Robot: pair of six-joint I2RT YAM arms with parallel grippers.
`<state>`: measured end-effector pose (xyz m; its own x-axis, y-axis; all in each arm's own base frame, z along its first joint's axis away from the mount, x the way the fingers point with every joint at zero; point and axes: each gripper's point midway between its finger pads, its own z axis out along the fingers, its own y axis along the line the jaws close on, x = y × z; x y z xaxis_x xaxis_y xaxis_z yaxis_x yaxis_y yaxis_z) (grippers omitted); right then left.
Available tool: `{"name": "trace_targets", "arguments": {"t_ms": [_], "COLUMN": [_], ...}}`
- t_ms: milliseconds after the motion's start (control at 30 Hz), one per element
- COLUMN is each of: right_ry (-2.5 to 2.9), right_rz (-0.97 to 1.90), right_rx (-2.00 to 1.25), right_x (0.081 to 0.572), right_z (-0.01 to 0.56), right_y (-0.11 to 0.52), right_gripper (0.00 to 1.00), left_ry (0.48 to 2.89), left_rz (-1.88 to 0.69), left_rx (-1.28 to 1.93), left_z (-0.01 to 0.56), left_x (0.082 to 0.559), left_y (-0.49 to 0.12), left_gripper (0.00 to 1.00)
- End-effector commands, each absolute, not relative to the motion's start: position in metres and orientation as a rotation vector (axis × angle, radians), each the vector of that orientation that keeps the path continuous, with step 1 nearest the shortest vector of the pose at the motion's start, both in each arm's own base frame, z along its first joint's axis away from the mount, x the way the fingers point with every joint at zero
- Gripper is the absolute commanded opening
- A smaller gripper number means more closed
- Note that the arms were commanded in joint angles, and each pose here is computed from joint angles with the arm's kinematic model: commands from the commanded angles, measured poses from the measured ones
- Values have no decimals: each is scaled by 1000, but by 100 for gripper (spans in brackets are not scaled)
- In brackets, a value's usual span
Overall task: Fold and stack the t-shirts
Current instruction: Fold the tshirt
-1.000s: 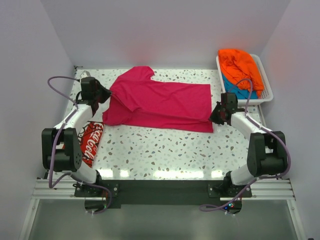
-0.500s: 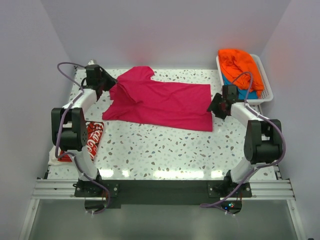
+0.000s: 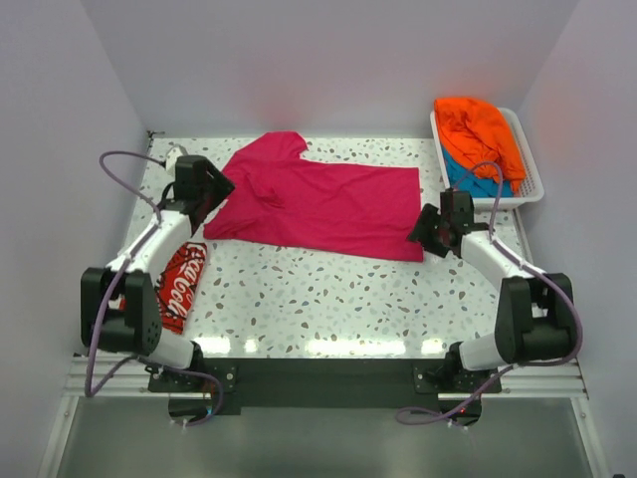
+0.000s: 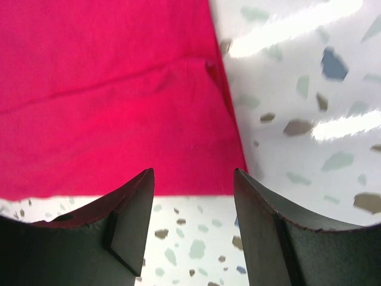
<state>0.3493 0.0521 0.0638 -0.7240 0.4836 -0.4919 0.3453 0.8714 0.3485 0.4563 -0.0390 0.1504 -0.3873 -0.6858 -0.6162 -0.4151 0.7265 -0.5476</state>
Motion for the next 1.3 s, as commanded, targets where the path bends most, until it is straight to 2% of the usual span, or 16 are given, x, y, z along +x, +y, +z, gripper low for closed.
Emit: {"name": "trace_targets", "arguments": {"t_ms": [0,133,233,267,333,367,533,1000,1100,1167,1200,1267], "right_ry": [2381,2374,2378,2382,2388,2395,2410,2436,2433,2429,2430,2422], "right_rz": [369,334,342,344,340,339,335,262,235,212,205,193], "right_rx": [554,601,628,641,652,661,678,703,711,709,711,717], "right_x": [341,326,322,321,319,318,318,323,327,330,329,331], "right_z": [79,69,62,58,53,50,39,21,21,23,23,26], "right_y": [69,63,64,64,63,63,64,55,49,44,43,38], "right_gripper": [59,56,51,50,47,47,47,50,43,28,28,18], "left_ry": [1937,1929,1975,1989,2021,2022,2041,2066,2072,2065,2068,2065], "left_rz": [-193,-83,-68,-66,-53,-53,-22,45,49,57,59,60], "left_rx": [-995,-1068,-1064,-1069,-1073,-1077,-1076,-1130,-1137,-1172,-1172,-1195], "left_z": [158,127,113,107,93,90,72,43,39,36,35,33], "left_x": [403,363,361,361,362,364,374,378,380,380,379,378], "left_y": [-21,-5,-7,-8,-9,-10,-9,11,15,26,26,32], "left_gripper": [64,65,62,57,55,52,50,52,52,52,52,52]}}
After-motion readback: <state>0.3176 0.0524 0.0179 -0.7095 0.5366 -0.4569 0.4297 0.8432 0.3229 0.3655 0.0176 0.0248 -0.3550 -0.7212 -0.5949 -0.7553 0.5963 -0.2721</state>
